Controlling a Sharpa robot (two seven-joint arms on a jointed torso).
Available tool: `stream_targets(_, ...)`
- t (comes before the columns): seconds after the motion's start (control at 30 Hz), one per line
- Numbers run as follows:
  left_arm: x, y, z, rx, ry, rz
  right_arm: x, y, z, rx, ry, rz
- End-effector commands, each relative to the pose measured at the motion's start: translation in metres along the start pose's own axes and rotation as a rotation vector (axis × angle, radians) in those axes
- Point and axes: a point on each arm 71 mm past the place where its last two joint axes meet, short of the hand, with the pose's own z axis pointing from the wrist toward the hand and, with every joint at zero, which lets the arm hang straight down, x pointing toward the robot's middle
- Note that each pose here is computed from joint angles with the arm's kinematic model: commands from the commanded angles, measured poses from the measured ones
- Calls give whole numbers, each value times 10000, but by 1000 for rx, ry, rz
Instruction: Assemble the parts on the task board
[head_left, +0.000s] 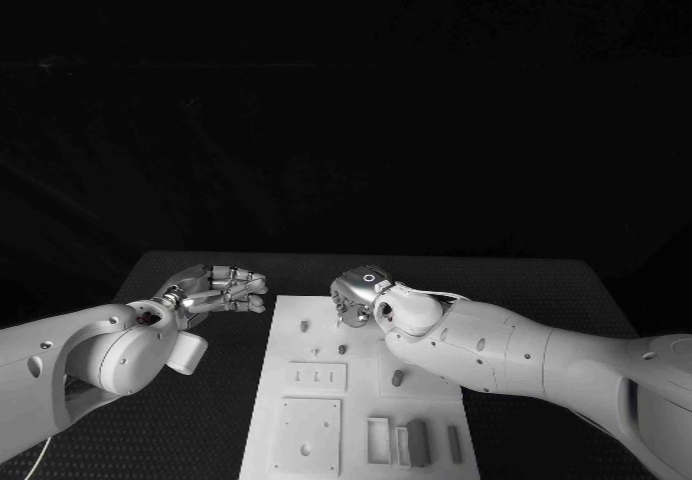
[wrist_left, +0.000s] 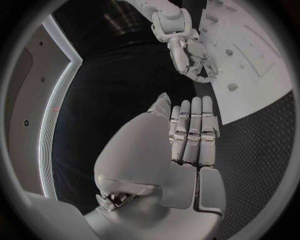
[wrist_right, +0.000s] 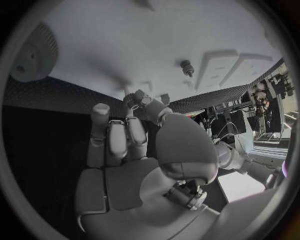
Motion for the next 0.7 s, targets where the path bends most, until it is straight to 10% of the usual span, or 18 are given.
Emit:
stream_targets(0.03,31,-8,7,5,22,-7,31,6,-2,-4,11,-13)
stream_targets(0.7,24,-6,5,3,22,-7,42,-36,-7,7,19,1)
